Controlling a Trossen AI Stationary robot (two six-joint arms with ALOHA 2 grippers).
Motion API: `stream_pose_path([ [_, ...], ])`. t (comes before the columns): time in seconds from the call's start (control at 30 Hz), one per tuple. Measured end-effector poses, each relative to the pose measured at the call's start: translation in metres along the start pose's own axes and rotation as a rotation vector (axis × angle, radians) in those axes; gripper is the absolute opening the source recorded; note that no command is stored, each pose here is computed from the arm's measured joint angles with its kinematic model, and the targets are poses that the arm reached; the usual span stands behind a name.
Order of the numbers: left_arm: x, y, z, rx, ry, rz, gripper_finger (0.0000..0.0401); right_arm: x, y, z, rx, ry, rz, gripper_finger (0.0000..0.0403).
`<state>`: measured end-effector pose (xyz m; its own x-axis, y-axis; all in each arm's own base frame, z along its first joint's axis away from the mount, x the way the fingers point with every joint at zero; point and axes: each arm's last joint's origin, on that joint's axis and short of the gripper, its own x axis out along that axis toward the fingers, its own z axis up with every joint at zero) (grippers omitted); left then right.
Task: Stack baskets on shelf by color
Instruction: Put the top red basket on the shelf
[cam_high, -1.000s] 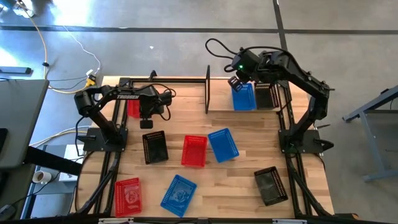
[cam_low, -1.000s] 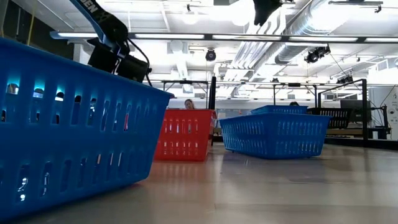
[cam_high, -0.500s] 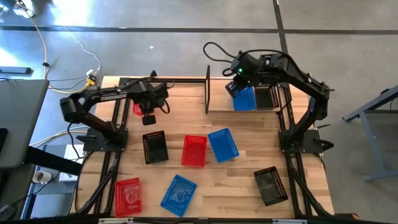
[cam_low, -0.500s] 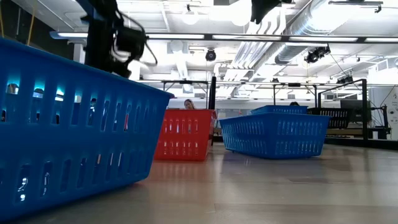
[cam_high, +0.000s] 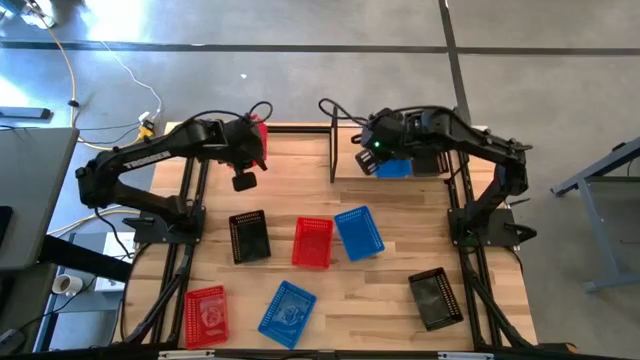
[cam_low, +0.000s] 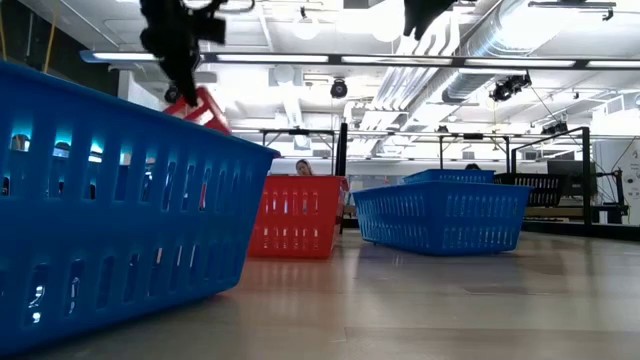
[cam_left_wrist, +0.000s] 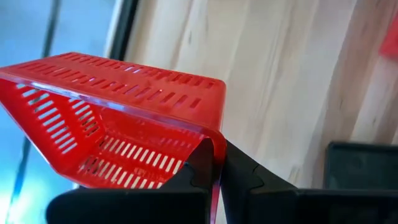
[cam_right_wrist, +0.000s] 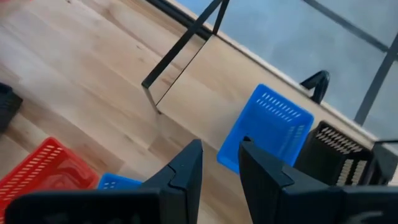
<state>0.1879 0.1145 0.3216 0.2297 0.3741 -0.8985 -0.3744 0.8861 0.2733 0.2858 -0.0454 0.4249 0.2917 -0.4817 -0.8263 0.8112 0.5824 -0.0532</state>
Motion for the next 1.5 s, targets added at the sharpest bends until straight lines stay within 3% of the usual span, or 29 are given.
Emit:
stream_pose_path([
  [0.37, -0.045, -0.011, 0.033, 0.007, -0.295, 0.036, 0.0001, -0.010, 0.020, -0.020, 0.124, -0.066, -0.029, 0.0090],
  [0.47, -0.051, -0.017, 0.039, 0.055, -0.343, 0.031, 0.0001, -0.014, 0.024, -0.025, 0.159, -0.080, -0.019, 0.0090],
  [0.7, -0.061, -0.035, 0.051, 0.145, -0.472, 0.012, 0.0001, -0.021, 0.033, -0.032, 0.193, -0.101, 0.015, 0.0090],
  [0.93, -0.074, -0.049, 0.063, 0.141, -0.638, 0.012, 0.0001, -0.025, 0.036, -0.035, 0.175, -0.177, -0.018, 0.0090],
  [1.2, -0.077, -0.068, 0.068, 0.157, -0.667, 0.063, 0.0000, -0.027, 0.037, -0.025, 0.095, -0.238, 0.005, 0.0090],
  [1.5, -0.054, -0.103, 0.072, 0.209, -0.521, 0.069, 0.0000, -0.024, 0.046, -0.004, 0.065, -0.244, 0.224, 0.0090],
])
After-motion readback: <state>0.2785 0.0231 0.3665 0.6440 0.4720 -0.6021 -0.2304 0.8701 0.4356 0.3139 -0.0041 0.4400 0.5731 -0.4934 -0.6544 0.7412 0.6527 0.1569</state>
